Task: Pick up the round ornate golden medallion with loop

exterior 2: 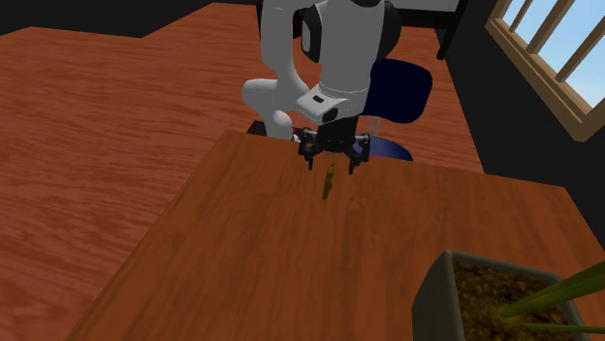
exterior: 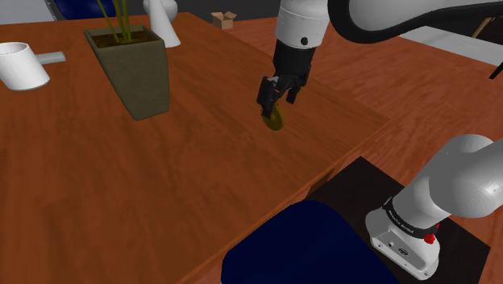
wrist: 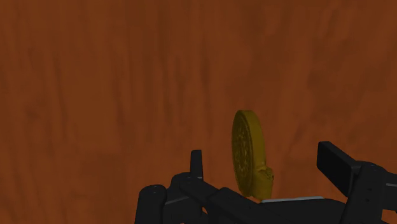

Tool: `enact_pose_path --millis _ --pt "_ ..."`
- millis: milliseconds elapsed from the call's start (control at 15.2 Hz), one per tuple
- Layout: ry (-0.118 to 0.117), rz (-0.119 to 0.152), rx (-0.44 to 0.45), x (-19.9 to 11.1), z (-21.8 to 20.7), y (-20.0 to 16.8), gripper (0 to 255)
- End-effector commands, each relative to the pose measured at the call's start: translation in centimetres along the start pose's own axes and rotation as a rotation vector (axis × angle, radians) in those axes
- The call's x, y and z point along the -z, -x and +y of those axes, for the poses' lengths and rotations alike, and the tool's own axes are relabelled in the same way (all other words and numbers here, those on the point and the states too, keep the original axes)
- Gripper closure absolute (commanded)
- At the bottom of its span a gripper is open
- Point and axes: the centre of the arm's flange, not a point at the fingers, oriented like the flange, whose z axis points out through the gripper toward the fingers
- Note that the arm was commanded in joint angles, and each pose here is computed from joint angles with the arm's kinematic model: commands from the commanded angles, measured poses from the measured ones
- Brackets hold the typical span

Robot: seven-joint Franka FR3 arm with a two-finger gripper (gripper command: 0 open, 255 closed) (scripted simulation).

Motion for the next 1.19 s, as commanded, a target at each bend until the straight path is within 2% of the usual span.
enact_pose_path --millis 0,132,198,792,1122 --pt "0.000 0.000 0.000 -1.4 0.0 0.0 0" --pt "0.000 0.000 0.000 -1.4 0.0 0.0 0" --pt "0.000 0.000 0.000 -1.4 -0.1 0.1 255" --pt "0.000 0.000 0.000 -1.4 0.0 0.0 255" --pt "0.000 0.000 0.000 1.3 0.1 -0.1 255"
